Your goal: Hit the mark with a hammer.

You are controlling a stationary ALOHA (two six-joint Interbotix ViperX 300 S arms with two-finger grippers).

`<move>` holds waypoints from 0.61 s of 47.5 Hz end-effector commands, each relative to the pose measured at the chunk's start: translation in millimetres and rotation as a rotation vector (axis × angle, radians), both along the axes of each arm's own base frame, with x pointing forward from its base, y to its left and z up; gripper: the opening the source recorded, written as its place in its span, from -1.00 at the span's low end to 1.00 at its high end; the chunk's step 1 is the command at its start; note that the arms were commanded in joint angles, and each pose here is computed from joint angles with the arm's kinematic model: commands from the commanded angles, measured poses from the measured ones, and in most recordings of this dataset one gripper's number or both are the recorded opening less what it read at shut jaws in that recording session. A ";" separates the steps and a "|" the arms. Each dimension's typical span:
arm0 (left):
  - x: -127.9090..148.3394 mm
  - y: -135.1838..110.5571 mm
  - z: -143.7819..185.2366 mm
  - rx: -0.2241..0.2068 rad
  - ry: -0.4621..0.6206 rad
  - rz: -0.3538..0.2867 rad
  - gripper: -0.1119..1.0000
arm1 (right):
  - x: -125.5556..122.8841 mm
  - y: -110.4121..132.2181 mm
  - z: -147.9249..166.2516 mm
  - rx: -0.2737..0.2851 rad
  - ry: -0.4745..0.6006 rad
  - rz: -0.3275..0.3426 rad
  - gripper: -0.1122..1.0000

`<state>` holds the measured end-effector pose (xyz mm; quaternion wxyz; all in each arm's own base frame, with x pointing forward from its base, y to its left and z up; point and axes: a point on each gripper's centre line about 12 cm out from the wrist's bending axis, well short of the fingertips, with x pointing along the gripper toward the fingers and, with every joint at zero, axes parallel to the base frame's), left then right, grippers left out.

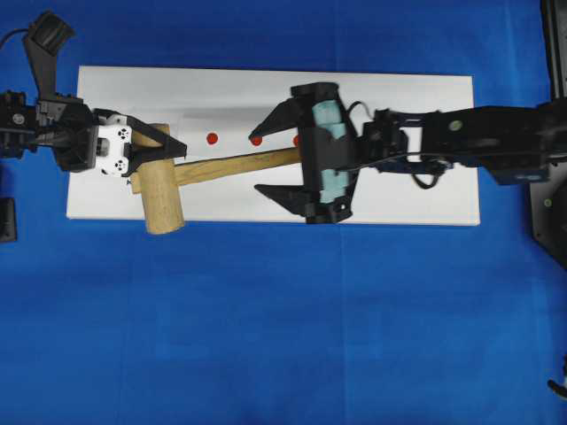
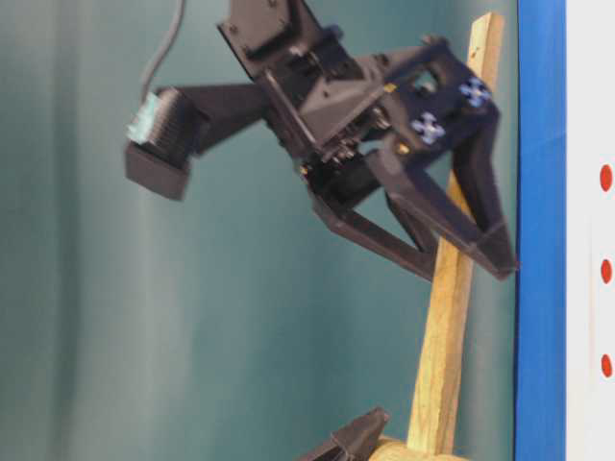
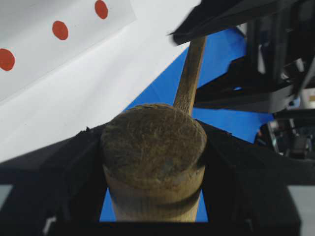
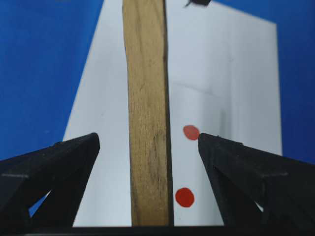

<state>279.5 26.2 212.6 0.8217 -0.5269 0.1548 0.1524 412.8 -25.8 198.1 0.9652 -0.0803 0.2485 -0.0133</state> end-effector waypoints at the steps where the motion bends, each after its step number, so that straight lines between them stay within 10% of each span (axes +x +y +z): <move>1: 3.5 -1.5 14.6 0.006 -0.050 -0.007 0.01 | 6.9 -1.7 13.7 -0.009 -0.039 0.001 0.82; 9: 3.9 -1.8 15.3 0.003 -0.054 -0.007 0.01 | 7.7 -1.7 15.2 -0.026 -0.046 0.009 0.60; 21: 3.8 -1.8 15.0 0.004 -0.050 -0.008 0.01 | 6.8 -2.8 13.6 -0.026 -0.034 0.008 -0.61; 29: 5.1 -1.7 16.7 0.010 -0.067 -0.009 0.01 | 7.1 -2.8 14.1 -0.025 -0.035 0.007 -0.66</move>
